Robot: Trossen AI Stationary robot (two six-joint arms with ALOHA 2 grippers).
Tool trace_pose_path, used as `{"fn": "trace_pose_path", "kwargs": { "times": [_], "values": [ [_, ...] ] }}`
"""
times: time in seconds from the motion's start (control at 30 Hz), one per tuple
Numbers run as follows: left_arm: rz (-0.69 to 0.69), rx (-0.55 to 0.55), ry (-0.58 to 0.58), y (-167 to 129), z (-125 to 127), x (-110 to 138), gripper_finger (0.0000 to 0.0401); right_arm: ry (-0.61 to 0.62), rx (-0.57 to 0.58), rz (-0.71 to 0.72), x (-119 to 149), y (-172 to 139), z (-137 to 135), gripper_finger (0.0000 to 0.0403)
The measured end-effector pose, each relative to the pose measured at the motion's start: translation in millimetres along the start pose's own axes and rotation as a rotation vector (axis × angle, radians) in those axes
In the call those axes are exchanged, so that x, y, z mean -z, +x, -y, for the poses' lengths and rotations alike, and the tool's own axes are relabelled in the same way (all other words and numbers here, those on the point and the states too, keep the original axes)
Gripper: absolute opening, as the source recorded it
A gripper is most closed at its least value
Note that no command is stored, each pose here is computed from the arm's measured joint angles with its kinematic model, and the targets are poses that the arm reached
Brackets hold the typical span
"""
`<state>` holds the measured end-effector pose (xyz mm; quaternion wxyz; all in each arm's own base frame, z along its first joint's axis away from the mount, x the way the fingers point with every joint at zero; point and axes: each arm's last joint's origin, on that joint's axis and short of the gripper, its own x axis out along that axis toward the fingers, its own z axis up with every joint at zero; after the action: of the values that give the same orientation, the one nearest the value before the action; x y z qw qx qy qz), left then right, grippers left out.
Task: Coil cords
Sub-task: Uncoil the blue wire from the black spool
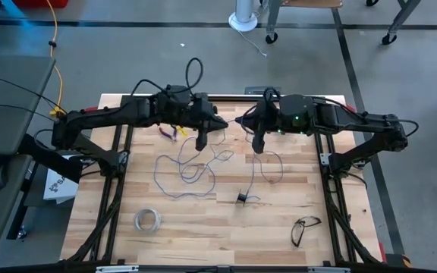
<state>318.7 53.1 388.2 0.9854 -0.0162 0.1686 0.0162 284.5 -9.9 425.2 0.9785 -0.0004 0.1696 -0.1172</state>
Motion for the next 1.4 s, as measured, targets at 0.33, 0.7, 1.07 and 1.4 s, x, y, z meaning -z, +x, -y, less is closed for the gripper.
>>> {"fn": "trace_pose_path", "kwargs": {
  "times": [0.33,0.7,1.07,1.4],
  "values": [
    [0.112,-0.008,-0.060,-65.9,4.5,-41.9,0.0001,0.106,0.027,-0.027,-0.8,-4.8,1.7,0.0089],
    [0.189,-0.049,-0.035,-90.5,6.1,-78.8,0.0001,0.053,-0.018,-0.174,22.3,20.5,-10.3,0.0222],
    [0.167,-0.059,-0.055,-102.1,7.4,-87.2,0.0000,-0.051,-0.012,-0.254,43.9,66.5,-26.9,0.0212],
    [0.149,-0.082,-0.048,-104.0,7.1,-86.7,0.0000,-0.097,0.008,-0.256,45.4,70.0,-27.4,0.0042]
  ]
}}
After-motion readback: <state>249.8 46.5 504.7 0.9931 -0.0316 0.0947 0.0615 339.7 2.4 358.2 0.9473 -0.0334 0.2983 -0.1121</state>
